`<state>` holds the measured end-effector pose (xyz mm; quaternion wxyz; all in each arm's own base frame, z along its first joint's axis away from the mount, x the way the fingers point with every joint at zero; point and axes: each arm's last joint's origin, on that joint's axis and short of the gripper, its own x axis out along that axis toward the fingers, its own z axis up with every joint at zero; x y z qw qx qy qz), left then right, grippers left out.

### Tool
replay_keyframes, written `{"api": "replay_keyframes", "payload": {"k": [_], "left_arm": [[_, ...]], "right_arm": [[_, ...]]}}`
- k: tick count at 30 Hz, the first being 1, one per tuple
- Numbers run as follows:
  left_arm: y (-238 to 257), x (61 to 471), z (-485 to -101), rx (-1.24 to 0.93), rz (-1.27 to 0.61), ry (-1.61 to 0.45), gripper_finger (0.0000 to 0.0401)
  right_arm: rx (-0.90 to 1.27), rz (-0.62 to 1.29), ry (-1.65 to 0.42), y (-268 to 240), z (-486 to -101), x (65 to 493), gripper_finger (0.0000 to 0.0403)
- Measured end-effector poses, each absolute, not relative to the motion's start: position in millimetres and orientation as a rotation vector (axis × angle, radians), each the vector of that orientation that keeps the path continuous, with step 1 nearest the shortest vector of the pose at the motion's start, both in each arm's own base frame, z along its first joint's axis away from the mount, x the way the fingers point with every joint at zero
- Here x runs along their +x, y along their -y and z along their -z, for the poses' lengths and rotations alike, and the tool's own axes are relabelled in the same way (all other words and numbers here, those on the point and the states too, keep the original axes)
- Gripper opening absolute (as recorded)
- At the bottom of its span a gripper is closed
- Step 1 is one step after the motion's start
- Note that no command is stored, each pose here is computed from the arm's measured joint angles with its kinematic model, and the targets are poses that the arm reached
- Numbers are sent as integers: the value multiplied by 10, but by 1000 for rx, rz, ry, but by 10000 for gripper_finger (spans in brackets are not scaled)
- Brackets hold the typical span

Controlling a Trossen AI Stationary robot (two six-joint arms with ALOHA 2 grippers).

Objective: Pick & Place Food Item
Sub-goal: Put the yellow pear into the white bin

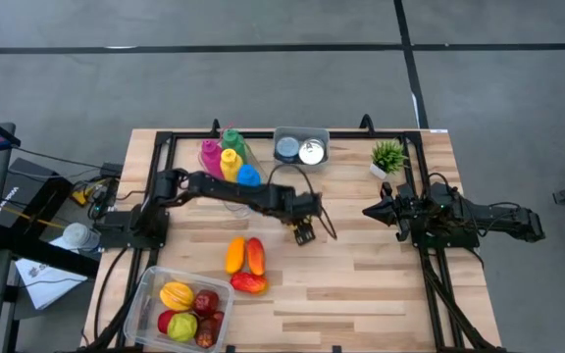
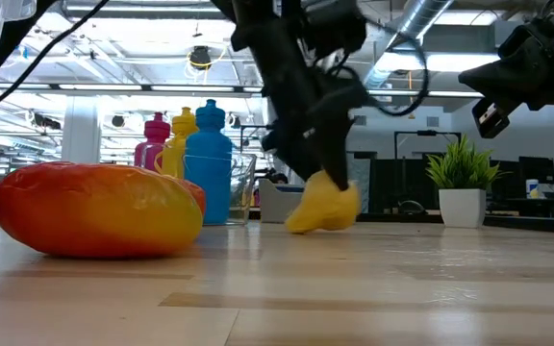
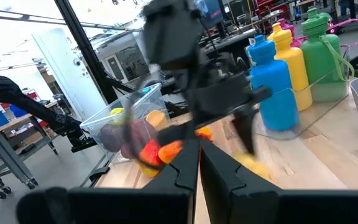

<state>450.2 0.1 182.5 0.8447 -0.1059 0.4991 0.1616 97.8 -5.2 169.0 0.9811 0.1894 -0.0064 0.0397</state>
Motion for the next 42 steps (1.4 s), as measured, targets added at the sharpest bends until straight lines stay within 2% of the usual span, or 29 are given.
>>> {"api": "replay_keyframes", "payload": {"k": [7, 12, 17, 21, 26, 34, 38, 42], "left_arm": [[573, 4600, -1903, -476, -194, -929, 244], [982, 4666, -2039, -621, 12, -815, 244], [1291, 4635, -2327, -682, 246, -706, 244], [1444, 4511, -2743, -681, 358, -571, 244], [1558, 4194, -3368, -669, 469, -422, 244], [1748, 3385, -4356, -644, 620, -145, 244], [1830, 2973, -4663, -580, 602, -29, 244], [1878, 2665, -4802, -562, 517, -4, 244]], "right_arm": [[381, -80, 13, 52, -1690, 978, 12], [381, -80, 13, 52, -1689, 978, 12], [381, -79, 13, 53, -1689, 978, 12], [381, -80, 13, 52, -1689, 978, 12], [381, -80, 13, 52, -1689, 978, 12], [381, -80, 13, 52, -1690, 978, 12], [382, -80, 13, 52, -1689, 978, 12], [381, -80, 13, 52, -1690, 978, 12]]}}
